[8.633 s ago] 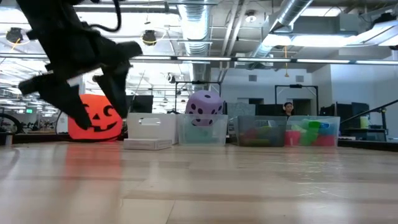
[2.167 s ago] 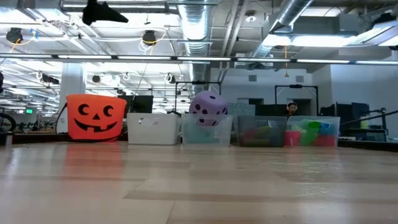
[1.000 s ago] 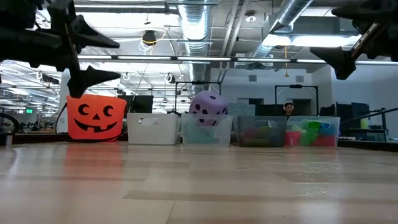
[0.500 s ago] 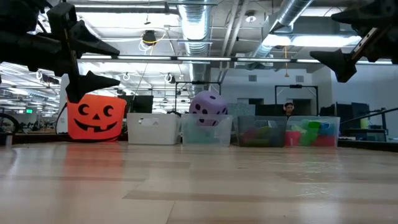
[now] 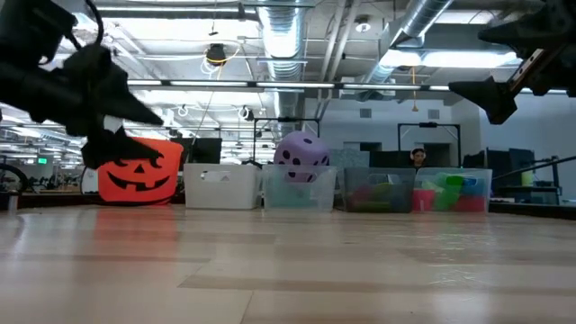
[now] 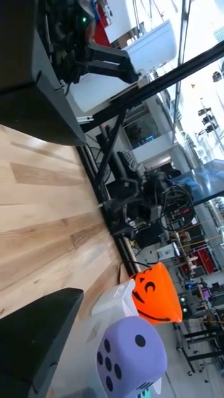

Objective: Pick & Place Toys
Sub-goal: Return to Home Position

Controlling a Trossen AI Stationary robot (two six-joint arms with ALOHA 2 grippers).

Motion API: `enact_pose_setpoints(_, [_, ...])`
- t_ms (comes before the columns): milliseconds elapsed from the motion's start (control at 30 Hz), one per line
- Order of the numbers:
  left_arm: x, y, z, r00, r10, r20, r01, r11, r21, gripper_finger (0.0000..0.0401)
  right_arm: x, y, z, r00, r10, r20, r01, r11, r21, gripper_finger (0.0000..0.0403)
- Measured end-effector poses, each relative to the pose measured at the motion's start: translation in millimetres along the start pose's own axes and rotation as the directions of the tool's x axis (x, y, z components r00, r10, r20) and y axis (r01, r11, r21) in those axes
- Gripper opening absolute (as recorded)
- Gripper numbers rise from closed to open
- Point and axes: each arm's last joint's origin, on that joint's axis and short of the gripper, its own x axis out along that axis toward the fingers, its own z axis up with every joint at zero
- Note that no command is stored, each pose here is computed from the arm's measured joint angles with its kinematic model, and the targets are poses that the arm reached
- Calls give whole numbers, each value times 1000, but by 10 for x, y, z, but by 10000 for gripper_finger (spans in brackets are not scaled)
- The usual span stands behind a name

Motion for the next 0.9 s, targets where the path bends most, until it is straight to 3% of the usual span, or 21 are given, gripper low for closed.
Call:
enact_pose_setpoints(667, [-6, 28, -27, 999, 25, -27, -24, 1000, 19, 319, -9, -3, -22, 1000, 1, -20, -1, 1000, -5, 383])
enact_pose_setpoints(900, [-151, -60, 186, 985, -108, 134, 119, 990, -81, 319, -35, 60, -30, 997, 71, -31, -71, 997, 6, 383])
